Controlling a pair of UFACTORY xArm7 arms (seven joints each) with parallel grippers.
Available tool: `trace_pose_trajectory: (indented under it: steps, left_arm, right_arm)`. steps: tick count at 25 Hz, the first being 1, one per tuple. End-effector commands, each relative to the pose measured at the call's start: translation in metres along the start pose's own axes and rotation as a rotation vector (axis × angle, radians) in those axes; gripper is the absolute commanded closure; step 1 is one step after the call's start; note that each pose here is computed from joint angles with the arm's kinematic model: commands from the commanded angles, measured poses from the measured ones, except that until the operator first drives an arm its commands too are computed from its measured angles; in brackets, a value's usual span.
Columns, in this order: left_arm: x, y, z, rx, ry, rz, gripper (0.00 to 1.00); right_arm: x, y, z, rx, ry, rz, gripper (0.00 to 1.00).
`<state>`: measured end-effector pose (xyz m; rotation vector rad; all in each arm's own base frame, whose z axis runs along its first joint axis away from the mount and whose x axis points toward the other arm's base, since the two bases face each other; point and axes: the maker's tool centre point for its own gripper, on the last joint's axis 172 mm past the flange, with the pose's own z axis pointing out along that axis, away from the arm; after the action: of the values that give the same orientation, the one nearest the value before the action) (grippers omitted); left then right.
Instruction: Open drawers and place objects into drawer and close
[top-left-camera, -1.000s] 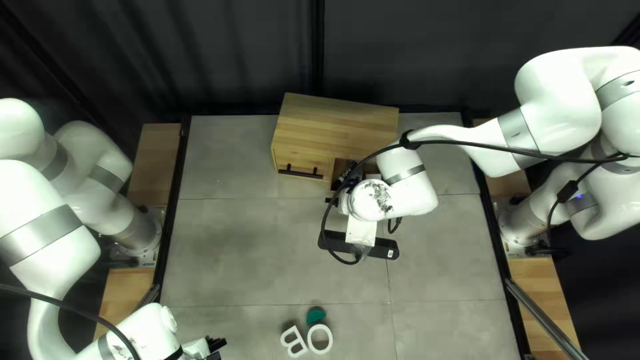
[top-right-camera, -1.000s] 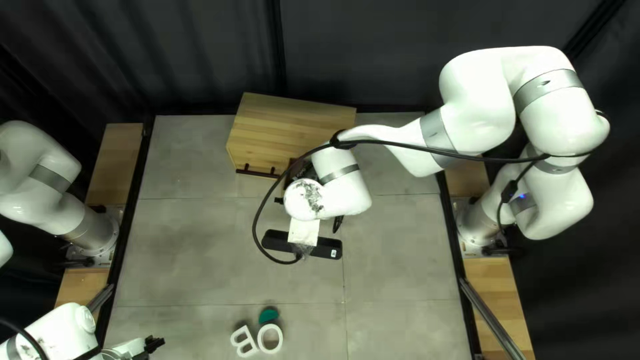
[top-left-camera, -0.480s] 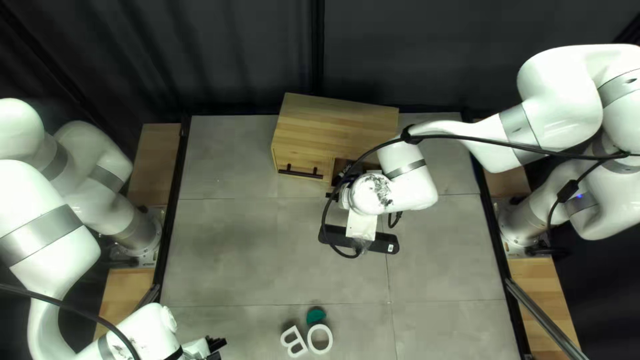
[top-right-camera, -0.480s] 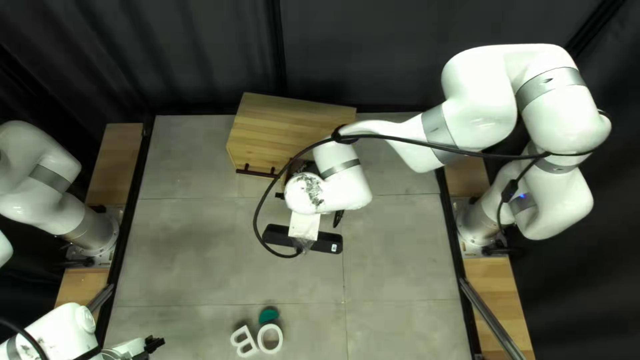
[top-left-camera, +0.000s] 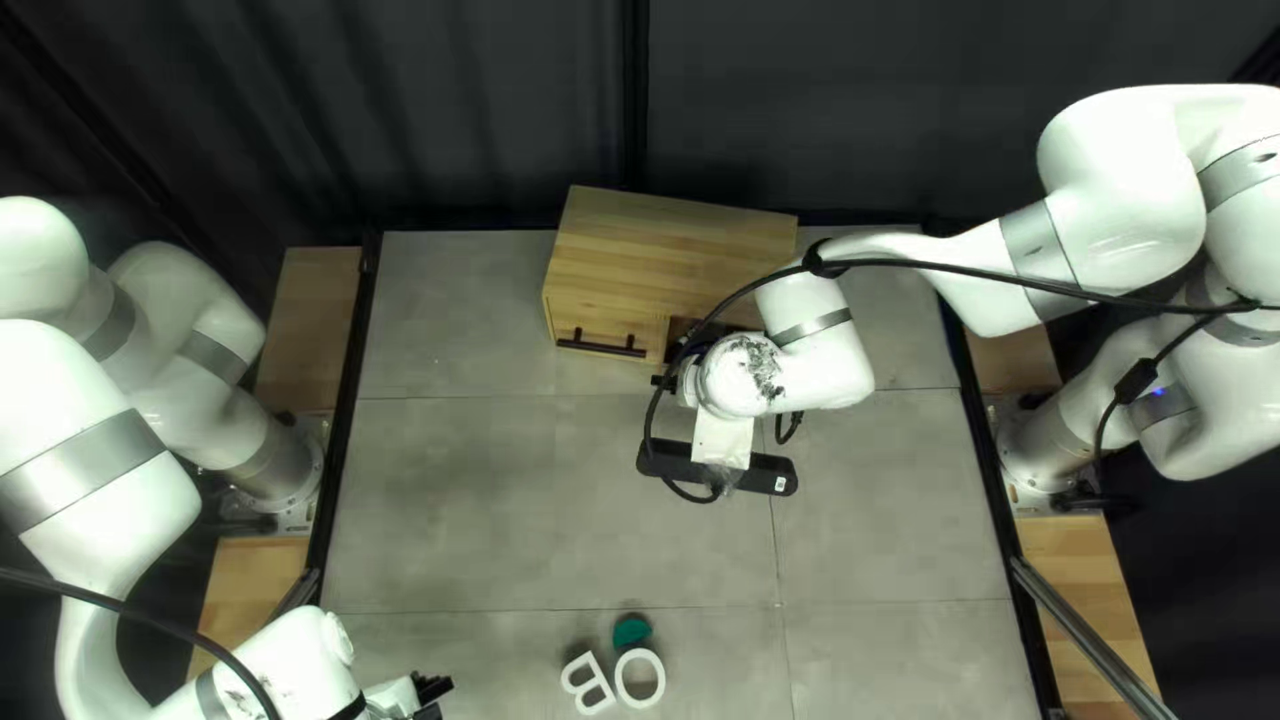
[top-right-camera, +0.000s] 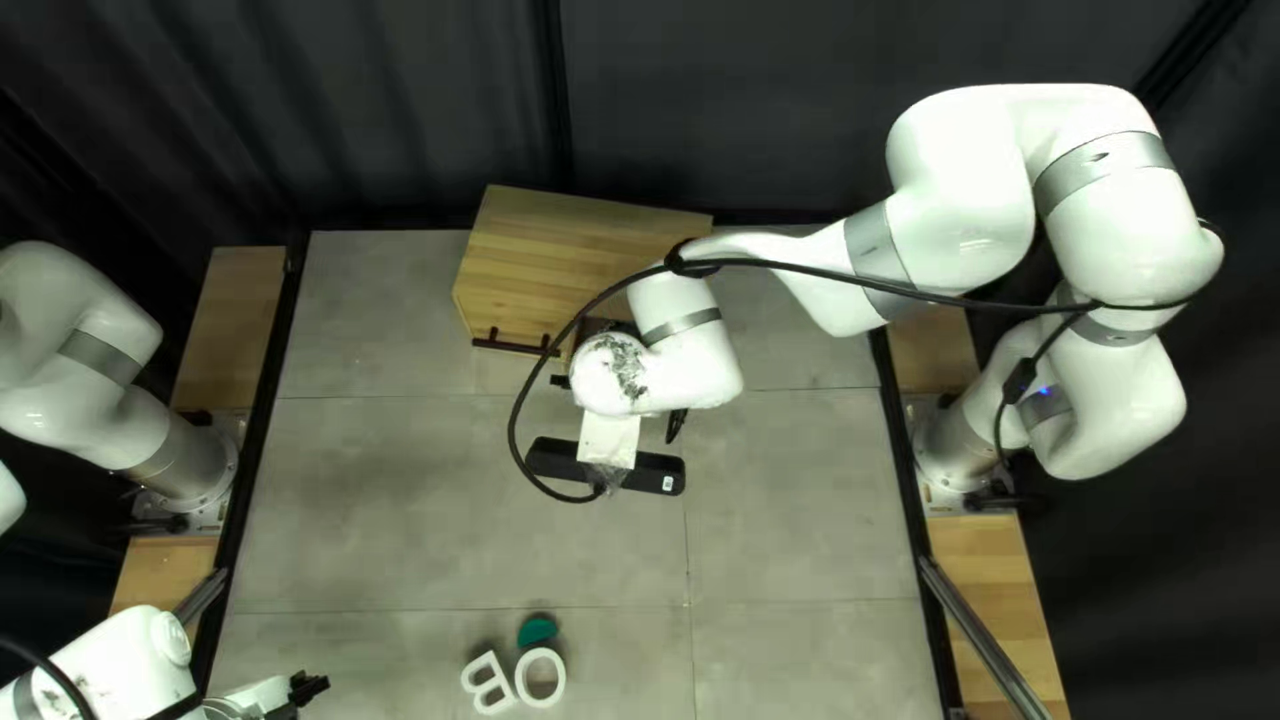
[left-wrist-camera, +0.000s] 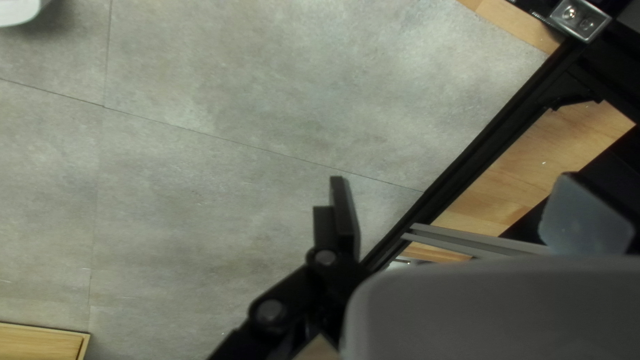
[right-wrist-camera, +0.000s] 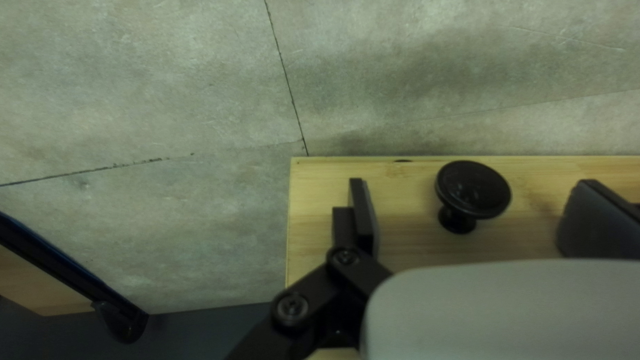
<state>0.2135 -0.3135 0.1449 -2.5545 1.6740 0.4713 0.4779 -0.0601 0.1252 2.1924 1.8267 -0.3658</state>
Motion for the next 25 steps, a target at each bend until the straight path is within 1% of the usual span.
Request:
trace_pose_trajectory:
  steps: [1, 8, 20, 25]
  left_arm:
    - [0.000, 0.000, 0.000, 0.000, 0.000, 0.000, 0.00]
    - [0.000, 0.000, 0.000, 0.000, 0.000, 0.000, 0.00]
    - [0.000, 0.000, 0.000, 0.000, 0.000, 0.000, 0.00]
    - [0.000, 0.000, 0.000, 0.000, 0.000, 0.000, 0.00]
  right_arm:
    - [-0.003, 0.001, 0.002, -0.001, 0.000, -0.002, 0.00]
    - [-0.012, 0.000, 0.005, 0.001, -0.001, -0.003, 0.00]
    - [-0.035, 0.000, 0.012, 0.013, -0.020, -0.008, 0.00]
    - [-0.039, 0.002, 0.014, 0.013, -0.026, -0.009, 0.00]
